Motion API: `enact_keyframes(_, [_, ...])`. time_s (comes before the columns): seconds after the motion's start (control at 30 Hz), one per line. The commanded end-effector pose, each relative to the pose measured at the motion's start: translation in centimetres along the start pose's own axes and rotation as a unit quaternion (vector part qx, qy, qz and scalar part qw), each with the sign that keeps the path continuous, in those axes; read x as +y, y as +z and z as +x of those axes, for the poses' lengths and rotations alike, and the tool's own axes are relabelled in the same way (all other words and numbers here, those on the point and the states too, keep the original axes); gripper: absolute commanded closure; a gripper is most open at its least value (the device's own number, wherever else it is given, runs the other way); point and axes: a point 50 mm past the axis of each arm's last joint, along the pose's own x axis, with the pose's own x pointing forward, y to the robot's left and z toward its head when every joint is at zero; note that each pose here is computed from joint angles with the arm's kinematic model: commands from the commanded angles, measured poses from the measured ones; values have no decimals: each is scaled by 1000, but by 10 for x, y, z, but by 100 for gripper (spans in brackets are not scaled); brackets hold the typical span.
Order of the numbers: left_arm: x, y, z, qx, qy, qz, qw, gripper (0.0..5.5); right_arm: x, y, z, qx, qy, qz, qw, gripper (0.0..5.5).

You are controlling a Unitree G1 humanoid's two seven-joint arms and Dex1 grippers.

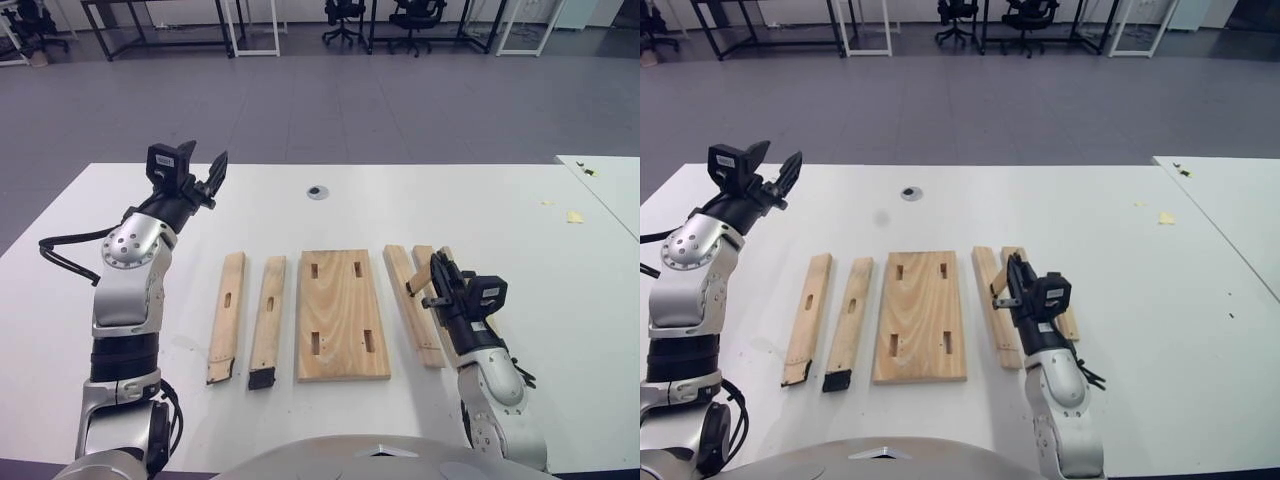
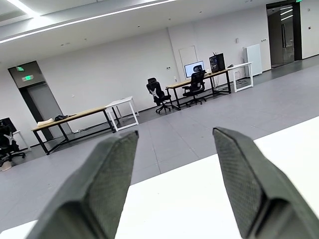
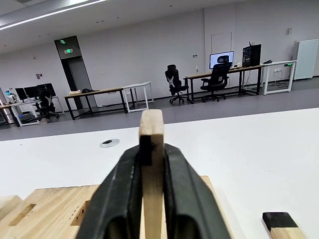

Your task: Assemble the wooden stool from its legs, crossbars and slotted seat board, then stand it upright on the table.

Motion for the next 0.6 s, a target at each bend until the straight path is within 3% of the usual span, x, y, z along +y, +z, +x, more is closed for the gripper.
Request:
enact_keyframes(0.03, [1,-2,-4,12,-9,35,999,274,-13,-76,-49,232,-22,-39,972,509])
enact_keyframes(0.37, [-8,-2,-6,4,-4,45,999,274,-6,-34,-2,237,-12,-10,971,509])
enact_keyframes(0.6, [-12,-7,-10,9,0,43,999,274,-2,-42,-13,283,17,-73,956,509])
